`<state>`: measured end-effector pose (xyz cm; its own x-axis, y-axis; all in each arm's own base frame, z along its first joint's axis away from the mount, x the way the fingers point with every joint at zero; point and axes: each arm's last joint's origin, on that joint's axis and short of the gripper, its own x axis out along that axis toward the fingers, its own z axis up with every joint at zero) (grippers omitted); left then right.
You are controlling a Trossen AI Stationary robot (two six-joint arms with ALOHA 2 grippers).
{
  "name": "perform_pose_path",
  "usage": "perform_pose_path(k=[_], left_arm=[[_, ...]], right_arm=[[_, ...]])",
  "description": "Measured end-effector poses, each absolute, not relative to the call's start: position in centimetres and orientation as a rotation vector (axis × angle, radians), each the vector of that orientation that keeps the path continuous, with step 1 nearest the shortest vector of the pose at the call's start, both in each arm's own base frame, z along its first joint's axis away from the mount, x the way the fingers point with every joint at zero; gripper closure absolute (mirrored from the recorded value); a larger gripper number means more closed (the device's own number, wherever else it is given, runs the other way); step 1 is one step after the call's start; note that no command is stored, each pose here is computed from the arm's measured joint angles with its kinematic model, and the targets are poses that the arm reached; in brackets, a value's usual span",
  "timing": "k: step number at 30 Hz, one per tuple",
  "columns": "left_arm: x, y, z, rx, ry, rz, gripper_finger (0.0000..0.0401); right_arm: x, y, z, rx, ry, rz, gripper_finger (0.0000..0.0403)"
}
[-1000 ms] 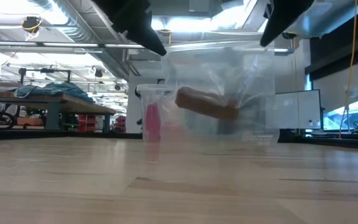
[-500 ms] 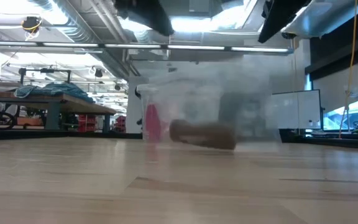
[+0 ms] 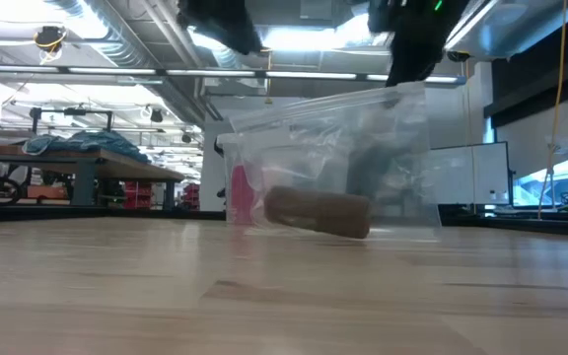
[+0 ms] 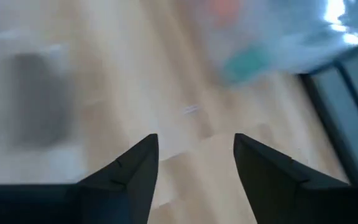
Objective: Roll bandage
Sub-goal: Open the transparent bin
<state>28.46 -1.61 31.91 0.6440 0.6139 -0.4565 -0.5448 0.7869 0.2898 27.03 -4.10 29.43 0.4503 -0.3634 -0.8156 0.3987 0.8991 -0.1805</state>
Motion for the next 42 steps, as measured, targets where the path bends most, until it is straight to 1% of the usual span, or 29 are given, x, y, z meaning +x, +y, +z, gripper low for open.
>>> perform_pose_path(k=[3,6,12,15,19,23,27,31,34,40,42], left_arm=[[28.0,1.4,32.0,0.127,0.609,0.759,0.0205],[27.6,4.5,31.9,0.139,0.651,0.845,0.0205],[26.5,10.7,31.9,0.082,0.694,0.839,0.0205],[25.8,13.2,32.2,0.032,0.649,0.832,0.0205],[26.2,15.8,31.5,-0.006,0.617,0.763,0.0205],[27.4,17.8,29.8,0.007,0.62,0.781,0.0205],[28.3,18.8,28.5,0.008,0.624,0.791,0.0205],[28.9,19.6,27.1,-0.012,0.647,0.802,0.0205],[29.4,20.5,25.3,-0.025,0.699,0.805,0.0205],[29.9,21.3,23.3,-0.086,0.745,0.825,0.0205],[30.0,21.3,23.0,-0.084,0.76,0.822,0.0205]], right_arm=[[26.6,-8.5,29.0,0.082,0.948,-0.598,0.02],[25.9,-12.6,29.1,0.149,0.831,-0.697,0.0204],[24.2,-18.1,29.4,0.315,0.611,-0.776,0.0204],[24.0,-19.9,29.2,0.354,0.55,-0.784,0.0204],[24.8,-21.6,28.3,0.385,0.481,-0.693,0.0204],[25.9,-22.5,26.5,0.409,0.507,-0.675,0.0204],[26.4,-23.0,25.5,0.395,0.525,-0.672,0.0204],[26.2,-23.1,25.3,0.338,0.562,-0.726,0.0204],[26.1,-23.0,25.1,0.321,0.591,-0.736,0.0204],[25.9,-22.9,25.0,0.272,0.65,-0.752,0.0204],[25.5,-22.8,24.7,0.244,0.716,-0.786,0.0204]])
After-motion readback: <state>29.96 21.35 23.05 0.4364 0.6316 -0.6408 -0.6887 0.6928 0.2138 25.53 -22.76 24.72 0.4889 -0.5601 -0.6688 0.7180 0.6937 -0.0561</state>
